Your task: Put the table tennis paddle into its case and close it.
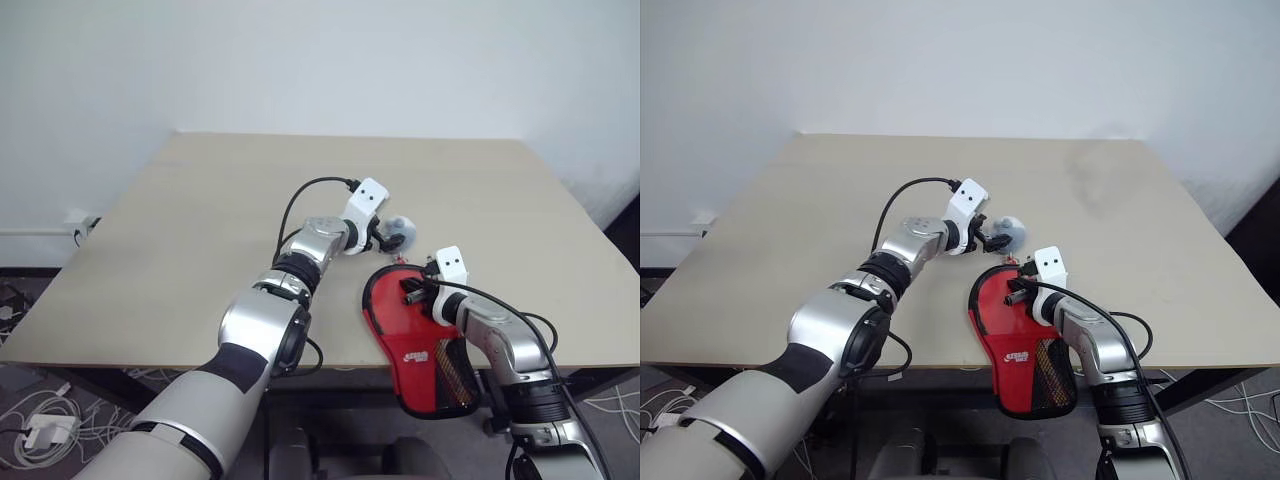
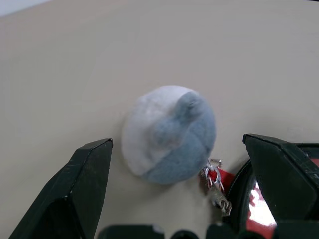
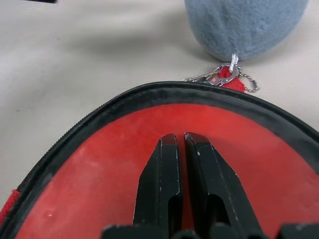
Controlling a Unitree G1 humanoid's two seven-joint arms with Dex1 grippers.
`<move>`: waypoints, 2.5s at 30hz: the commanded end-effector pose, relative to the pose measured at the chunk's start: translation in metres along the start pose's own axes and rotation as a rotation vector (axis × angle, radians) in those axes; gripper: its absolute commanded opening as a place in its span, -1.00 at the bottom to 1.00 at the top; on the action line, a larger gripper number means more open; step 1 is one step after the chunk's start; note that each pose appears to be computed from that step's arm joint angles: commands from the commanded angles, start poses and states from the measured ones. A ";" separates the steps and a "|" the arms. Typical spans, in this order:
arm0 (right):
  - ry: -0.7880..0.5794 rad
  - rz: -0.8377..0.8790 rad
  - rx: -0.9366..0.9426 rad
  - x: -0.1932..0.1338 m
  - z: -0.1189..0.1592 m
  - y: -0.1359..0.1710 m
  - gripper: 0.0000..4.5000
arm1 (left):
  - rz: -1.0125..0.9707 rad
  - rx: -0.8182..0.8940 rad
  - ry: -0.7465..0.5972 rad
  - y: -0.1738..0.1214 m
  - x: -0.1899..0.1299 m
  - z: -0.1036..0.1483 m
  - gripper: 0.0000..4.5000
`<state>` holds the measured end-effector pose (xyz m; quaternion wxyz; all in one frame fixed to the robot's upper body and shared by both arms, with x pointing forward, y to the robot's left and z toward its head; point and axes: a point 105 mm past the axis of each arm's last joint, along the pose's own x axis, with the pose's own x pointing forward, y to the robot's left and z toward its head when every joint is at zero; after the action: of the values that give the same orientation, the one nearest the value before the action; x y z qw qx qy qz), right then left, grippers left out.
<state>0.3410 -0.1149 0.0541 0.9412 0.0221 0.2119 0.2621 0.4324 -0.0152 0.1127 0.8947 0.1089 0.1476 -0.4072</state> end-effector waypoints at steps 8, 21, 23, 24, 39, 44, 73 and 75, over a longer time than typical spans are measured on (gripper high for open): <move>-0.064 -0.084 -0.017 -0.005 0.017 -0.009 -0.88 | 0.011 -0.017 -0.016 -0.008 0.006 0.006 0.81; -0.060 -0.085 -0.008 -0.004 0.018 -0.012 -0.88 | -0.087 0.045 0.023 -0.010 0.000 -0.001 -0.29; -0.062 -0.085 -0.010 -0.004 0.019 -0.012 -0.88 | -0.085 0.053 0.018 -0.003 -0.005 -0.001 -0.29; -0.062 -0.089 -0.010 -0.004 0.019 -0.013 -0.88 | -0.082 0.034 0.019 0.002 -0.008 -0.003 -0.29; -0.136 -0.094 -0.013 0.000 0.043 -0.013 -0.88 | -0.239 -0.011 0.032 -0.004 -0.024 -0.033 0.68; -0.209 -0.112 0.000 -0.002 0.068 -0.015 -0.88 | -0.286 -0.036 0.052 -0.012 -0.031 -0.046 0.68; -0.275 -0.208 0.038 0.017 0.121 -0.037 -0.03 | -0.352 0.200 0.189 -0.098 -0.024 -0.083 0.68; -0.254 -0.210 0.050 0.023 0.121 -0.038 0.28 | -0.337 0.192 0.194 -0.096 -0.022 -0.084 0.68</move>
<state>0.4200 -0.1282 0.1305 0.9781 0.0633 0.1263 0.1530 0.3278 -0.0445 0.0526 0.7794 0.1836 0.1778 -0.5721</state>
